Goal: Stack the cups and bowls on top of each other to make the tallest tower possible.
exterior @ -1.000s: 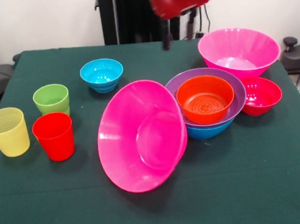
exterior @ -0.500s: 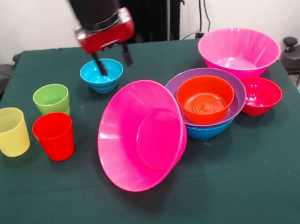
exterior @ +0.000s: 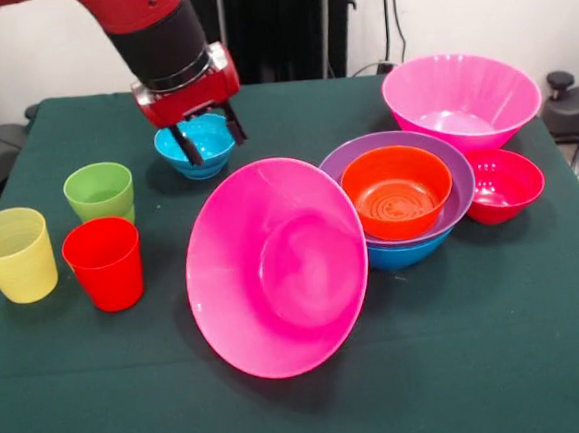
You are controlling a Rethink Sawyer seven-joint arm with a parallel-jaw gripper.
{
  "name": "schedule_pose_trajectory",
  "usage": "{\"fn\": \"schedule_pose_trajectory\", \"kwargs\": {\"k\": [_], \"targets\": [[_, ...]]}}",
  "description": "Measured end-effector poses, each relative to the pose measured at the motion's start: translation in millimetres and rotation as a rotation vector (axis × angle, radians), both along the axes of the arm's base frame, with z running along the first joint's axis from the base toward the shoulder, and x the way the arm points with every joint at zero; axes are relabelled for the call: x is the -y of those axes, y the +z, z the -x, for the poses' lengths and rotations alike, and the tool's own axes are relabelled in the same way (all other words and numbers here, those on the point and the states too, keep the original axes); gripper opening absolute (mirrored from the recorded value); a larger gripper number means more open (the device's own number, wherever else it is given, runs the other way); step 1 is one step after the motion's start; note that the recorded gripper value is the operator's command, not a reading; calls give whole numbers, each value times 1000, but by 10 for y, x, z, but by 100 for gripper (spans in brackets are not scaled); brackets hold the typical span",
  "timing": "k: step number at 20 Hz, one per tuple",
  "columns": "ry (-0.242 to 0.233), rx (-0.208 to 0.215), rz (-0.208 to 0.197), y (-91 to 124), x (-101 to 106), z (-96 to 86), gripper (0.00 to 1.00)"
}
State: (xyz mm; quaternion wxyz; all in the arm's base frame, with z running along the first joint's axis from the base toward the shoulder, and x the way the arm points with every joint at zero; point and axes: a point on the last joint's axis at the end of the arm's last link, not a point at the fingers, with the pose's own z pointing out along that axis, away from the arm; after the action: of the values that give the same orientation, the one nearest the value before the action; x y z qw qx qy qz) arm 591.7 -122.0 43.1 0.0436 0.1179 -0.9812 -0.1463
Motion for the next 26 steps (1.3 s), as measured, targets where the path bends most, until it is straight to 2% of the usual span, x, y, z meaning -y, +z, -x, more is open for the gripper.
{"fn": "schedule_pose_trajectory", "kwargs": {"k": [6,13,17,26], "targets": [[68,32,-8,27,-254,-97,100],[109,60,-9,52,-361,-151,100],[122,90,4,26,-347,-166,100],[150,195,30,-198,-400,-186,100]]}}
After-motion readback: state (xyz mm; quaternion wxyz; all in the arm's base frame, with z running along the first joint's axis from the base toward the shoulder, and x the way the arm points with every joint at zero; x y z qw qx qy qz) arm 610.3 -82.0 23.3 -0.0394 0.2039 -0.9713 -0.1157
